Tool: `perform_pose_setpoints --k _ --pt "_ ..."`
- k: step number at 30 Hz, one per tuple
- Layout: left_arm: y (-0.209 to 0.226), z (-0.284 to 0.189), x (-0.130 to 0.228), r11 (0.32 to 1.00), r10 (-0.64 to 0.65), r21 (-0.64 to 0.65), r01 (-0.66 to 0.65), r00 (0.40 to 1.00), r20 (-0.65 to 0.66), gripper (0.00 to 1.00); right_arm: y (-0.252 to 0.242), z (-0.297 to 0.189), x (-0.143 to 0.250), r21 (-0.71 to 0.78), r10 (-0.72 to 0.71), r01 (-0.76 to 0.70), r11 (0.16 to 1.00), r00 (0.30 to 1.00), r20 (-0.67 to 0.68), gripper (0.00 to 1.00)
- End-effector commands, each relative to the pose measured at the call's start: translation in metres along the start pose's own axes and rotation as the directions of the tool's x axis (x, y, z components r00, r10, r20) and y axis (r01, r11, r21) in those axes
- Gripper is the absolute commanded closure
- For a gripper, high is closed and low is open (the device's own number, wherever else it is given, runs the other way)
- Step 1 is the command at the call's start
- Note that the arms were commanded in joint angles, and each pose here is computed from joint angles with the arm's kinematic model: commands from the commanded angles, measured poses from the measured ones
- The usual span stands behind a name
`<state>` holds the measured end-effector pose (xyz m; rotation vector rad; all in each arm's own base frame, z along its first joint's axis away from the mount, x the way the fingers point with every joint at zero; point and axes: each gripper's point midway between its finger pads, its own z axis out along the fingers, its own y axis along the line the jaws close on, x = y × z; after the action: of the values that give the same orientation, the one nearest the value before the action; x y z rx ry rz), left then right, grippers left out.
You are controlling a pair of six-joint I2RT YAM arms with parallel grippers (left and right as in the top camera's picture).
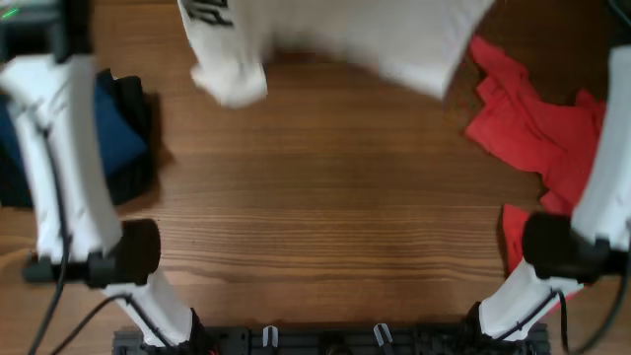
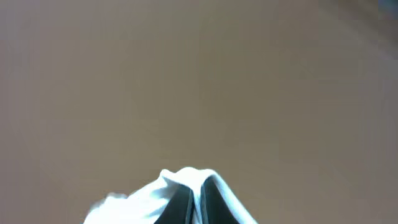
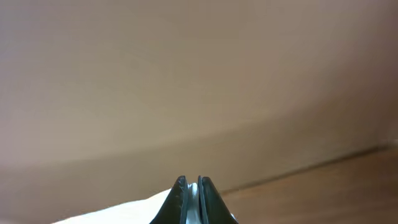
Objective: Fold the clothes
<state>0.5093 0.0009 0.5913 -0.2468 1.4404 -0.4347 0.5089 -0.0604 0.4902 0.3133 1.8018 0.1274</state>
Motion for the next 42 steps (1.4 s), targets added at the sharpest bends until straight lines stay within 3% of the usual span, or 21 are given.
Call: perform_pose_setpoints --k 1,4,6,10,14,16,24,31,42 --pt "0.020 -0.019 0.020 0.995 -0.038 -0.094 0.026 0.991 -0.128 0.96 -0.017 -0.006 0.012 0.096 -0.011 0.016 0.995 0.999 -0.050 0.96" --pt "0.044 -0.034 0.073 0.978 -0.103 -0.207 0.034 0.938 -0.330 0.96 -0.026 0.000 0.047 0.122 -0.019 0.042 0.992 0.984 -0.179 0.96" --pt "0.061 -0.051 0.115 0.956 -0.166 -0.293 0.023 0.865 -0.473 0.96 -0.032 0.004 0.074 0.130 -0.041 0.080 0.988 0.959 -0.279 0.96" --pt "0.086 -0.094 0.187 0.901 -0.300 -0.432 -0.038 0.666 -0.683 0.96 -0.046 0.006 0.138 0.161 -0.015 0.110 0.981 0.866 -0.500 0.96" --pt "0.109 -0.132 0.235 0.836 -0.409 -0.530 -0.143 0.481 -0.775 0.96 -0.055 0.001 0.201 0.162 0.016 0.131 0.978 0.727 -0.686 0.96" --pt "0.114 -0.139 0.258 0.840 -0.421 -0.516 -0.170 0.395 -0.816 0.96 -0.050 -0.001 0.230 0.103 -0.008 0.132 0.986 0.649 -0.760 0.95" --pt "0.132 -0.174 0.327 0.804 -0.505 -0.528 -0.272 0.155 -0.849 0.96 -0.062 -0.028 0.298 0.098 0.017 0.171 0.980 0.423 -0.906 0.96" --pt "0.153 -0.237 0.388 0.763 -0.595 -0.517 -0.387 -0.108 -0.797 0.96 -0.073 -0.049 0.345 0.086 0.037 0.185 0.979 0.253 -0.967 0.96" --pt "0.170 -0.305 0.446 0.728 -0.656 -0.515 -0.452 -0.242 -0.715 0.96 -0.094 -0.086 0.428 0.113 0.113 0.203 0.973 0.012 -0.994 0.96"
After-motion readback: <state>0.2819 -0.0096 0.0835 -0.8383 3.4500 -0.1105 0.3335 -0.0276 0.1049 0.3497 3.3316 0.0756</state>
